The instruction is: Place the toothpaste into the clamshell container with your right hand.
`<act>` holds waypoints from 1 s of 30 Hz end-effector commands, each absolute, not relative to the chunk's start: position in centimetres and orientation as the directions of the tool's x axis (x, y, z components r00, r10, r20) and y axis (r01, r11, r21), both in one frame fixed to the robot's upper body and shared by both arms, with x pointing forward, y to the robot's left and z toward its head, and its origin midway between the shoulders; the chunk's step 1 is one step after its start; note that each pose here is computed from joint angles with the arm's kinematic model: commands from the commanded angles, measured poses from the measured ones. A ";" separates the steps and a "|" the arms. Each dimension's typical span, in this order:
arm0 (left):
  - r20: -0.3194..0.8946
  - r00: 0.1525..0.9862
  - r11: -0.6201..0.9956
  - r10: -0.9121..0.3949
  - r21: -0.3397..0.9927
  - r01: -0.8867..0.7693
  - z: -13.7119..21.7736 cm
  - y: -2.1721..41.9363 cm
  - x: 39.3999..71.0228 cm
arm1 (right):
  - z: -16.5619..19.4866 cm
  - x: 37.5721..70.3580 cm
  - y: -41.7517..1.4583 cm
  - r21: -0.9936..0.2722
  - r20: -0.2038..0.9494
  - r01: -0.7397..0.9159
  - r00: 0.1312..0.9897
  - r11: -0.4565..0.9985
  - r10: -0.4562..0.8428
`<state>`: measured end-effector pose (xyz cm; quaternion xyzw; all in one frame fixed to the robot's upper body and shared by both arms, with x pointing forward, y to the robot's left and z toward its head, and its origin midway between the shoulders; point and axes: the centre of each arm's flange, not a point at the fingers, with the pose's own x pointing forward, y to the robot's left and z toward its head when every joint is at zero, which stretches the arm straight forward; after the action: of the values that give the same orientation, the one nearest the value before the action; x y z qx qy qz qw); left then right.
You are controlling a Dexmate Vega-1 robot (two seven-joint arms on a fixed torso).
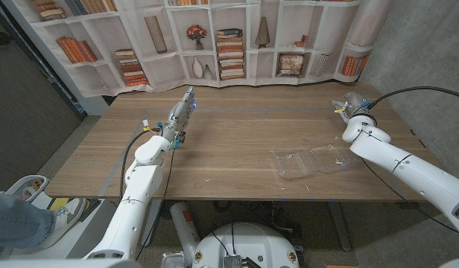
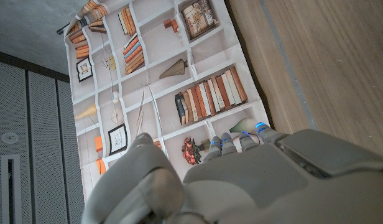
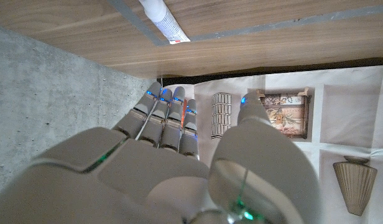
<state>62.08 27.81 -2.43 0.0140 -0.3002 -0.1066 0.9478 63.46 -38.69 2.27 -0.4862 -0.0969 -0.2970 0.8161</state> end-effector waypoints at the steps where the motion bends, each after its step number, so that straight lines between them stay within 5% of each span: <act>1: 0.562 0.800 0.977 -0.211 0.094 0.192 -2.5 28.0 62.0 | 2.1 64.0 -38.7 -0.759 0.428 0.568 0.804 0.320 -0.412; 30: 0.559 0.801 0.976 -0.214 0.101 0.191 -2.5 28.1 62.1 | 1.8 64.9 -39.3 -0.791 0.373 0.534 0.807 0.298 -0.458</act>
<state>62.16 28.04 -2.54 0.0165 -0.2969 -0.1070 0.9487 64.58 -39.04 1.85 -0.5043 -0.0509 -0.3041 0.8066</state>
